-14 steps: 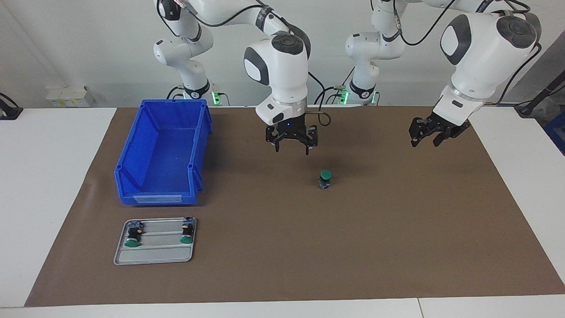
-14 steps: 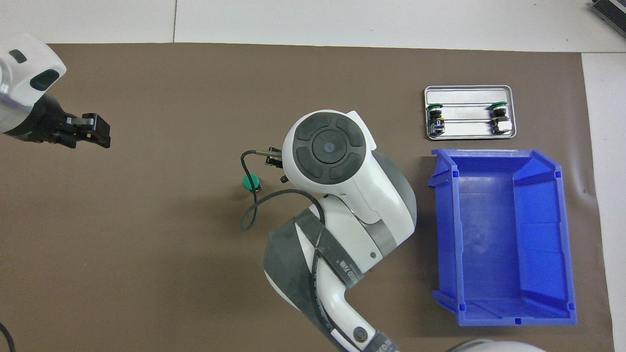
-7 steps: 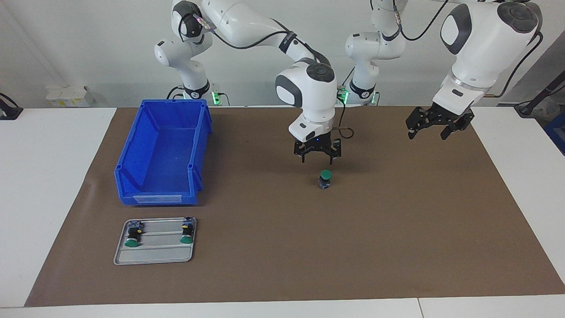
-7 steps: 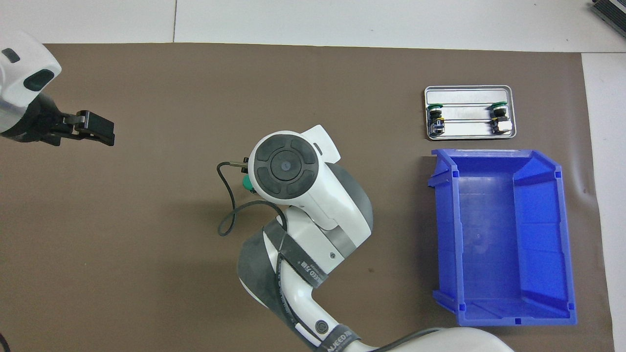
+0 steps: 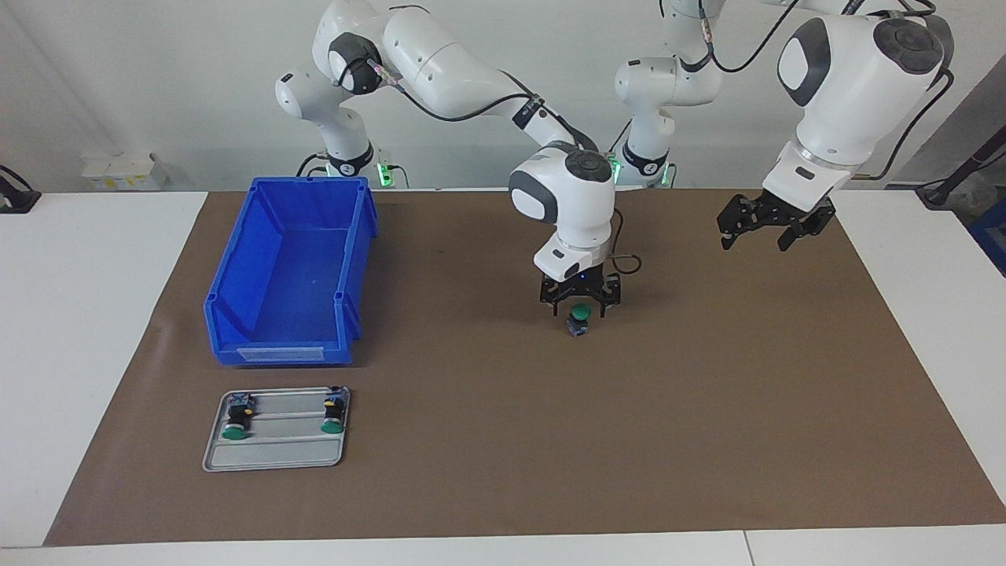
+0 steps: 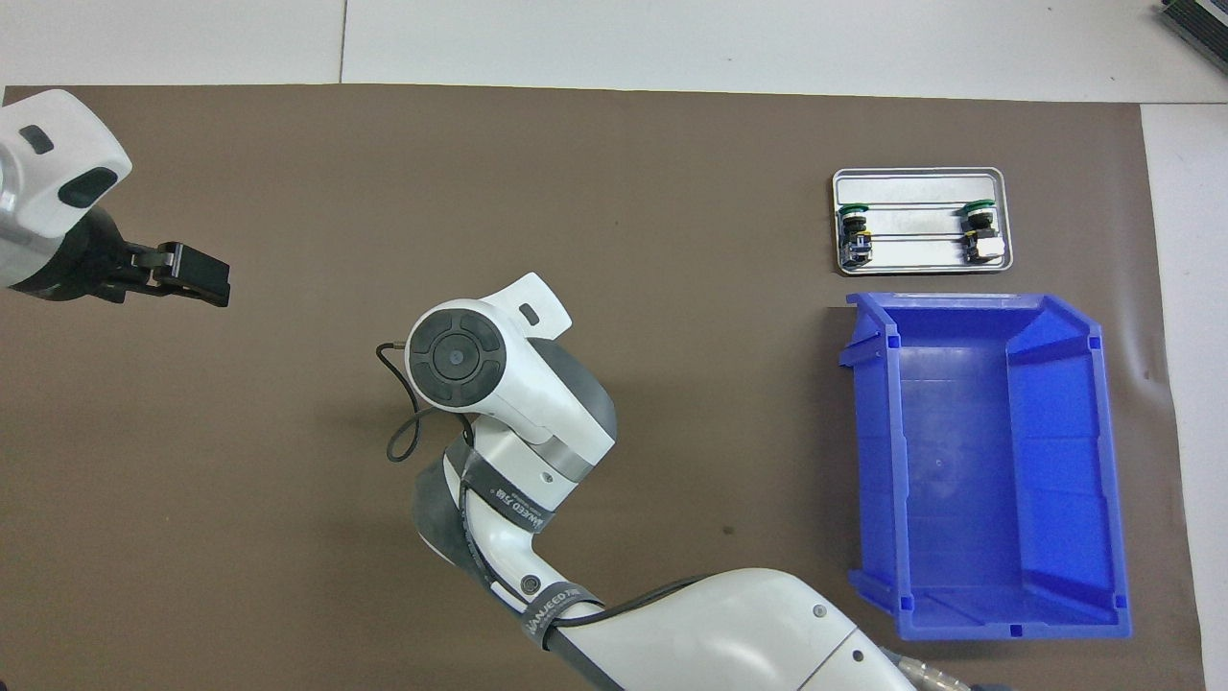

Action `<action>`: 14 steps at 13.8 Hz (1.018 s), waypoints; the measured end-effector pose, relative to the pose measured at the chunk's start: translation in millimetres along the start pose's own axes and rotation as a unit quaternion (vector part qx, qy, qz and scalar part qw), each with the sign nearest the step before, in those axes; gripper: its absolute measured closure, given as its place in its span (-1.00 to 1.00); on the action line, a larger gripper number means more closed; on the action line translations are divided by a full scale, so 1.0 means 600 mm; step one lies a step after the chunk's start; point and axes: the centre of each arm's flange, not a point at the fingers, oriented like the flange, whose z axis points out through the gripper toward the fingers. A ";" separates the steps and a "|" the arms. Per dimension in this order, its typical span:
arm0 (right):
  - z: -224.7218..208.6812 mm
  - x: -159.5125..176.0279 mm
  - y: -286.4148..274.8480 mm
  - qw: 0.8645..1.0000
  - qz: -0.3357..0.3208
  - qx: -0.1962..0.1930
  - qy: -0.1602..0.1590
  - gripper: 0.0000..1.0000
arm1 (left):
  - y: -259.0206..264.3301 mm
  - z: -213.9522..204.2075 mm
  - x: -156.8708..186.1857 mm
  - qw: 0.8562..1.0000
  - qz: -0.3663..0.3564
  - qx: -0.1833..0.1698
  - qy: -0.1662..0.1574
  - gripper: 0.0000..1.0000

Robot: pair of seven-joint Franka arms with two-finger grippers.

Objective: Place and press button with both arms
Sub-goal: 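Carry the green button over the blue bin with the right gripper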

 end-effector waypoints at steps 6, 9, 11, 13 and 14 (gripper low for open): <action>0.011 -0.008 -0.004 1.000 -0.016 -0.003 0.002 -0.64 | -0.007 0.001 -0.005 1.000 -0.004 0.000 0.000 -1.00; 0.014 -0.014 -0.007 1.000 -0.021 -0.004 0.001 -0.43 | -0.009 0.006 -0.005 1.000 -0.005 0.000 0.001 -1.00; 0.015 -0.018 -0.009 1.000 -0.026 -0.005 0.000 0.07 | -0.009 0.008 -0.006 1.000 -0.008 0.000 0.001 -1.00; 0.015 -0.019 -0.009 0.999 -0.037 -0.006 -0.001 0.19 | -0.009 0.009 -0.008 1.000 -0.012 0.000 0.000 -1.00; 0.015 -0.019 -0.009 0.999 -0.040 -0.006 -0.001 0.19 | -0.009 0.009 -0.008 1.000 -0.013 0.000 0.000 -1.00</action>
